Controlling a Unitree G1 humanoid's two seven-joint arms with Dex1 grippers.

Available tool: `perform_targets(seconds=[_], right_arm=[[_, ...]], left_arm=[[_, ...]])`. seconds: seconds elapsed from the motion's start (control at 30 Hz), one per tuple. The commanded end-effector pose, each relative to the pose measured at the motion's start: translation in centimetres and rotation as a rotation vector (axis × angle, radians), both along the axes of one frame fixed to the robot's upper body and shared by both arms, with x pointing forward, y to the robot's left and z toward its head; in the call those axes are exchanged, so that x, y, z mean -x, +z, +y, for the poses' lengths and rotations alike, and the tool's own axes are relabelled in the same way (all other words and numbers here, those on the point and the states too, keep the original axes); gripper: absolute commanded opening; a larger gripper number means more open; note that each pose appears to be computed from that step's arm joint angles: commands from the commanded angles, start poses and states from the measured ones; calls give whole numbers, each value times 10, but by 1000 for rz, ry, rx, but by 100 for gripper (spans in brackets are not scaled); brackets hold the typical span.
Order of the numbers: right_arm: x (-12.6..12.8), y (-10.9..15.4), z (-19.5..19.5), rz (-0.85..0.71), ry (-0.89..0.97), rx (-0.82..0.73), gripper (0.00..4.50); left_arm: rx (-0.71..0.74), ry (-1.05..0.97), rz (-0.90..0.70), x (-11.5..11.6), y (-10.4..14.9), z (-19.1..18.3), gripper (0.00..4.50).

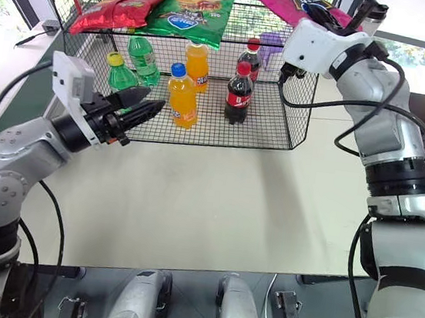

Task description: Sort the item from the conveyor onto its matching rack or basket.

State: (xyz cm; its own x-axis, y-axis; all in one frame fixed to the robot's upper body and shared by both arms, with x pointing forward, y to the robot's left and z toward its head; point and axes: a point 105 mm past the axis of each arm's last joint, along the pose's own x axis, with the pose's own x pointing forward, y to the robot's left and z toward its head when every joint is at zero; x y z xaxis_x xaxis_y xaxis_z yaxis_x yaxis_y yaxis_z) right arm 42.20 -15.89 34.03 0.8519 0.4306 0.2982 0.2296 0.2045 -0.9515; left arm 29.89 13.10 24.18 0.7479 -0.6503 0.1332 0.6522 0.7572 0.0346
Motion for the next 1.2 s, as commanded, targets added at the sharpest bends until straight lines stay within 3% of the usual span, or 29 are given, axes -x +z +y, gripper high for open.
perform_targets(seconds=[0.03, 0.17, 0.33, 0.6, 0.8, 1.0, 1.2], right_arm=[[-10, 8, 13, -41, -26, 24, 0], [-29, 7, 30, -19, -92, -49, 0], [-39, 12, 25, -2, -216, -179, 0], [-36, 13, -5, -59, -356, -151, 0], [-26, -1, 16, -13, -286, -123, 0], [-20, 5, 0, -80, -343, -82, 0], [-32, -9, 24, -10, -294, -44, 0]], left_arm=[[-3, 21, -60, 5, 8, 0, 219], [8, 48, -54, 2, 5, 4, 219], [15, 69, -57, -1, 3, 5, 219], [28, 72, -52, -2, -3, 2, 219], [29, 61, -49, -4, -5, -1, 219], [35, 54, -44, -4, -8, -3, 219], [43, 57, -44, -8, -8, -3, 219]])
